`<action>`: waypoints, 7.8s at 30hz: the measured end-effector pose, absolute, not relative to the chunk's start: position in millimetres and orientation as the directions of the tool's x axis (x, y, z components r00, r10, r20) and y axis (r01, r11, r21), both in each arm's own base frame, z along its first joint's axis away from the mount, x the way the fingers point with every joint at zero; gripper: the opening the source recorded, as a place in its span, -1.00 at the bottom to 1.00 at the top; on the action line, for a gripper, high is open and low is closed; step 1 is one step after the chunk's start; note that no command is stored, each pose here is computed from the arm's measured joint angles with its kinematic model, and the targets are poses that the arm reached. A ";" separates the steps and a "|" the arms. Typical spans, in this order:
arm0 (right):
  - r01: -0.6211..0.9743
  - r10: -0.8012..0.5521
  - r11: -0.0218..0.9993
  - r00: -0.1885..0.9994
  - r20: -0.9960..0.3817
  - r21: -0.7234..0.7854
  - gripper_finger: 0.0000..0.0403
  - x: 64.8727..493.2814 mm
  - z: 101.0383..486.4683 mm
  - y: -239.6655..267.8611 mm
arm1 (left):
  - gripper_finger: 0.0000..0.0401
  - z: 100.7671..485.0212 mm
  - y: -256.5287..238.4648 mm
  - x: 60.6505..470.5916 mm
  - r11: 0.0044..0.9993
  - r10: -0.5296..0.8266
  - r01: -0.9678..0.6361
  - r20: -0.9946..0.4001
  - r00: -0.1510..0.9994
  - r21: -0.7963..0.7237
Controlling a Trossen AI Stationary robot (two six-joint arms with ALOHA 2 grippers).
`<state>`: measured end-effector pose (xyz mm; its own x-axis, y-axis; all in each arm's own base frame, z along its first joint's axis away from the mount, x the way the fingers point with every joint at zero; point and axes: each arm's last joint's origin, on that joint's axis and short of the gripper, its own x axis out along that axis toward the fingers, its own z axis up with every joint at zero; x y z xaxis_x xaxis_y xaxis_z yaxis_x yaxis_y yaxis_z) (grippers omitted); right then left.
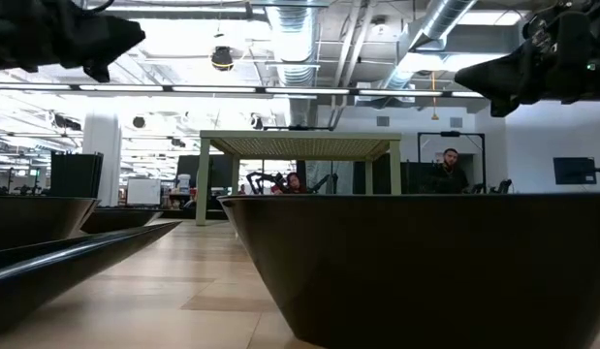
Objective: Pick & Place Mini shaped plates
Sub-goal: Put the leaf-shaped plate on the shelf, then stack the leaf-shaped plate on top of the other leaf-shaped plate on the shelf
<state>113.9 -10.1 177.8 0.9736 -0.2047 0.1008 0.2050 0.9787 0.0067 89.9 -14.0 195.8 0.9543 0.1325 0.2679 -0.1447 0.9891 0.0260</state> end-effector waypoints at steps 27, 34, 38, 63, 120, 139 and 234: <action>0.201 -0.203 0.979 0.967 0.156 0.026 -0.18 113.4 188.3 -9.9 | -0.48 208.9 -49.7 199.3 0.975 0.133 -0.219 -0.717 0.684 -0.029; 0.207 -0.203 0.978 0.966 0.159 -0.007 -0.16 113.3 188.8 -9.9 | -0.48 182.3 -54.3 204.7 0.946 0.159 -0.322 -0.823 0.546 -0.031; 0.204 -0.203 0.979 0.966 0.159 0.010 -0.17 113.3 188.8 -9.9 | -0.48 168.0 -59.3 202.6 0.941 0.160 -0.337 -0.854 0.495 -0.019; 0.200 -0.204 0.979 0.969 0.143 0.041 -0.20 113.6 187.6 -10.0 | -0.48 152.6 -62.0 198.0 0.920 0.135 -0.382 -0.846 0.516 -0.086; 0.199 -0.206 0.968 0.978 0.031 0.155 -0.19 114.5 176.7 -10.2 | -0.98 286.2 -62.7 269.6 0.903 0.419 -0.333 -0.381 0.824 0.273; 0.203 -0.205 0.979 0.975 0.085 0.030 -0.17 114.2 182.0 -10.1 | -0.97 247.3 77.0 259.5 0.741 0.662 -0.603 -0.465 0.587 0.295; -0.088 0.060 0.996 0.816 -0.575 -0.021 -0.13 295.4 182.6 4.3 | -0.87 101.9 -111.4 312.5 0.970 -0.030 0.167 -0.593 0.805 0.177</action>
